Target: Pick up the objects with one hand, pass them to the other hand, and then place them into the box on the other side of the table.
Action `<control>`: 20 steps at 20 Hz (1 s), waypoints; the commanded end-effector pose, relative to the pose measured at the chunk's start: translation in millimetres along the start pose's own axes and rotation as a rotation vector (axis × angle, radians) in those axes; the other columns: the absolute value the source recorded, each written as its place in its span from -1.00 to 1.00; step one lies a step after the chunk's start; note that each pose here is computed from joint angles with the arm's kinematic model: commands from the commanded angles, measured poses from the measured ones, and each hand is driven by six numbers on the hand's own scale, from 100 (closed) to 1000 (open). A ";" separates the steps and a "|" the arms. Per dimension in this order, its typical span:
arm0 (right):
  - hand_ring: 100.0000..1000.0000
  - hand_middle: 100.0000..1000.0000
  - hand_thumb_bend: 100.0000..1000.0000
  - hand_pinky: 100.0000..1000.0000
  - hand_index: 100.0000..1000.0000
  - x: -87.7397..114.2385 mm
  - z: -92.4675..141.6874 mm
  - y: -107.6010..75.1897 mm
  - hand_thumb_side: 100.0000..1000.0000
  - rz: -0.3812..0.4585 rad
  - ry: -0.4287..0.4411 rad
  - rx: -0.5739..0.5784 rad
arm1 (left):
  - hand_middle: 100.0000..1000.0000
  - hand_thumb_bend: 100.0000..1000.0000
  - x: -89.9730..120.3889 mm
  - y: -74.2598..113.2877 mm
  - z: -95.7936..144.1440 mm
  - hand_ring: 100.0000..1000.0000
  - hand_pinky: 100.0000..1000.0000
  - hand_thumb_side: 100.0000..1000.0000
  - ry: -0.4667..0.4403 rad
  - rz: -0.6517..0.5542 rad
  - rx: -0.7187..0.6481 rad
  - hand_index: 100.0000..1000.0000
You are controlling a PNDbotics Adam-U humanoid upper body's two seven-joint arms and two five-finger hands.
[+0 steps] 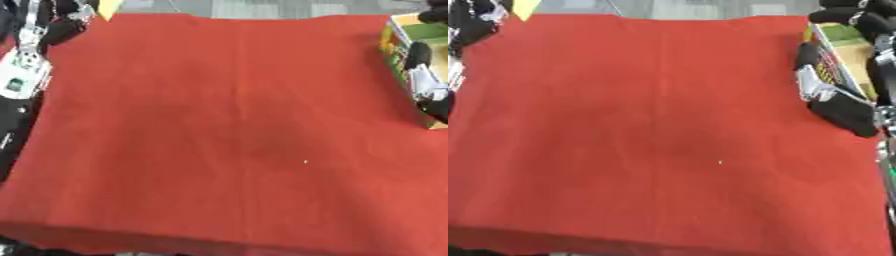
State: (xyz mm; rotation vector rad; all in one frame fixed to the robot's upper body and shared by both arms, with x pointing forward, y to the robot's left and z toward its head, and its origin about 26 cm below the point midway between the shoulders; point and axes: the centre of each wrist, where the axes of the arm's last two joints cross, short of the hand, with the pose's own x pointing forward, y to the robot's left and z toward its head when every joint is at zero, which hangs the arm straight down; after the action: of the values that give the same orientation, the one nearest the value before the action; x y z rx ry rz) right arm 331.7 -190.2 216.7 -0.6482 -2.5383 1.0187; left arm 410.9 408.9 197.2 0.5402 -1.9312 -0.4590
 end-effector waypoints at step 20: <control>0.61 0.65 -0.08 0.66 0.83 49.8 -62.7 25.5 -0.10 0.235 -0.616 0.347 | -0.20 -1.00 122.4 -114.6 -13.8 -0.07 0.29 -0.38 -0.225 0.184 -1.016 0.04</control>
State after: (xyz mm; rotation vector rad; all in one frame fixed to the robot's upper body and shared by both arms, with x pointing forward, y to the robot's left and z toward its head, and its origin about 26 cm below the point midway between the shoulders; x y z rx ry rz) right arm 326.2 -115.5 242.5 -0.5689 -2.6859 1.9077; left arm 400.1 249.3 219.9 -0.3481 -1.6408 -1.2739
